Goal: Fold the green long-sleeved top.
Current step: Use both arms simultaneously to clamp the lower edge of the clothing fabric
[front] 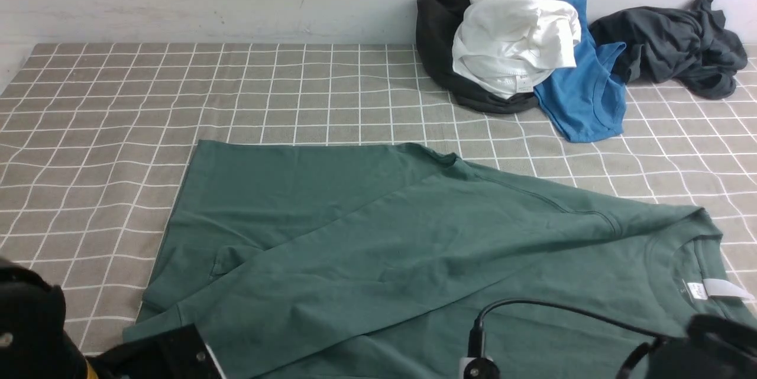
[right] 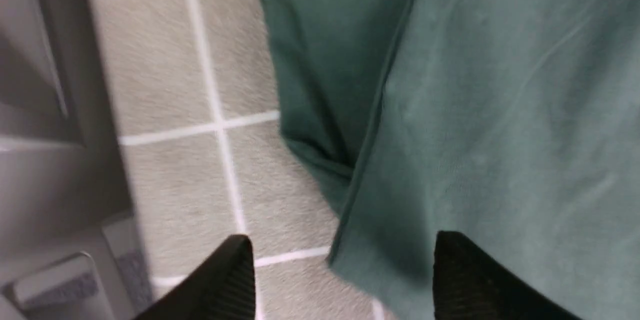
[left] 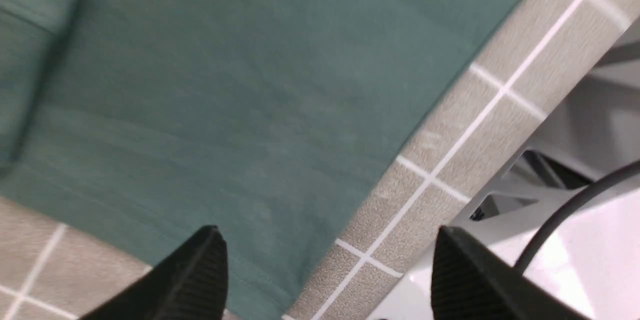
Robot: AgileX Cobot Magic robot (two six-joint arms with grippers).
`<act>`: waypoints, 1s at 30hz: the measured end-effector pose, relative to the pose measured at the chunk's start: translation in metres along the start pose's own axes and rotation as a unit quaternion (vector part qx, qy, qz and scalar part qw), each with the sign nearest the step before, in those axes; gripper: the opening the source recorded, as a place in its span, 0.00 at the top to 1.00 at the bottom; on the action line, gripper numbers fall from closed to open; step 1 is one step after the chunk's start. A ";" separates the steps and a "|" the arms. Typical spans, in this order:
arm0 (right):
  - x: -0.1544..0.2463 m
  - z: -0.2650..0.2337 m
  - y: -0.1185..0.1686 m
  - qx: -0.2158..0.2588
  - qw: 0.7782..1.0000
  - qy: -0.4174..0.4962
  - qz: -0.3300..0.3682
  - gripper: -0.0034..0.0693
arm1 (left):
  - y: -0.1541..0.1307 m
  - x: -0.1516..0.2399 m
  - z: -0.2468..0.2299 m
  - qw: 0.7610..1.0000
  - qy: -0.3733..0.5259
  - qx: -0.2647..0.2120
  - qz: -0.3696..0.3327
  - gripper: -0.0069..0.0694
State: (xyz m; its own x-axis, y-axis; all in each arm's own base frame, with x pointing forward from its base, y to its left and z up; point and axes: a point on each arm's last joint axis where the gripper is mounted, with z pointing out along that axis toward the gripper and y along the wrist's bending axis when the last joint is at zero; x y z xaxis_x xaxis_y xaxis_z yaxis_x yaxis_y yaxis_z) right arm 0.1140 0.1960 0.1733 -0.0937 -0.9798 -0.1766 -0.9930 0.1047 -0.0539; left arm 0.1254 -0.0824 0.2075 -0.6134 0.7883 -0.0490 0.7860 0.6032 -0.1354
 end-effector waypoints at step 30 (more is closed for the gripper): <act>-0.014 -0.037 -0.072 0.079 0.985 -0.005 0.151 0.93 | -0.006 0.000 0.026 0.986 0.003 -0.056 0.158 0.30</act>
State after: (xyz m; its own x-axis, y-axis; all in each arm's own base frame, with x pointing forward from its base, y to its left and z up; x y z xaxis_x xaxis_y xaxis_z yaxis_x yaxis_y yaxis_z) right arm 0.1838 0.1959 0.2156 -0.3819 -0.8982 -0.2175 -0.8963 0.4174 -0.1499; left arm 0.1187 -0.0898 0.1826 -0.3372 0.9391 -0.0662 0.9413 0.3377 -0.0050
